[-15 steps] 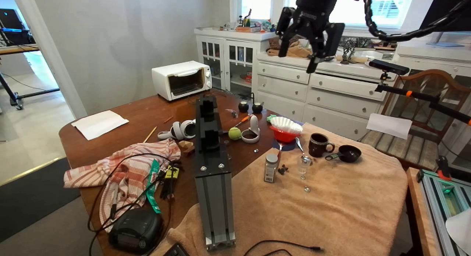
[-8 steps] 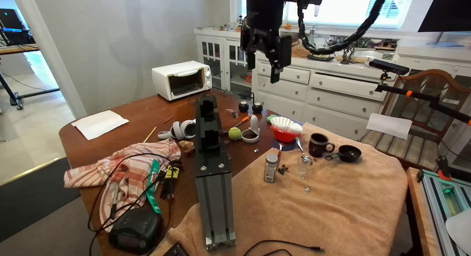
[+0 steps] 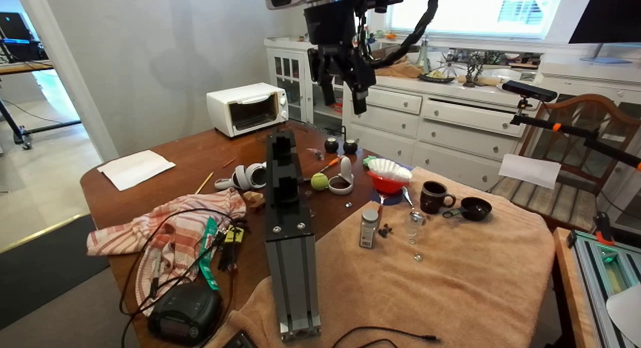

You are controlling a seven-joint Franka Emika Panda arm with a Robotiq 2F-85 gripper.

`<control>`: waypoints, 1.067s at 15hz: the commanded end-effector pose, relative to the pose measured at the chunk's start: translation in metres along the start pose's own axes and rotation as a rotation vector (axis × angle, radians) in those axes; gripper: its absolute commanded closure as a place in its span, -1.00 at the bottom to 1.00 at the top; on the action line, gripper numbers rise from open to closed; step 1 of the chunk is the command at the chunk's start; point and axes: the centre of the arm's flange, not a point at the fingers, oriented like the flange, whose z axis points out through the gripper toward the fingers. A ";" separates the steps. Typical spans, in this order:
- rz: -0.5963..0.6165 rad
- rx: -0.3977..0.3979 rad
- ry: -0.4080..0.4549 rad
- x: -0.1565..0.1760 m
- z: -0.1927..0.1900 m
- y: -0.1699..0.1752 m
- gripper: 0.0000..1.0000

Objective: Roll the wooden roller over the towel.

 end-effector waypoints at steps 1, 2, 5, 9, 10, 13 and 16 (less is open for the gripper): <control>-0.001 0.000 0.001 0.000 0.000 0.001 -1.00; 0.037 0.002 0.003 -0.004 0.001 0.003 -1.00; 0.230 0.061 0.045 0.008 0.014 0.020 -1.00; 0.359 0.101 0.176 0.042 0.038 0.045 -1.00; 0.363 0.084 0.214 0.050 0.043 0.056 -1.00; 0.336 -0.005 0.279 0.065 0.043 0.083 -1.00; 0.373 -0.097 0.296 0.072 0.040 0.103 -1.00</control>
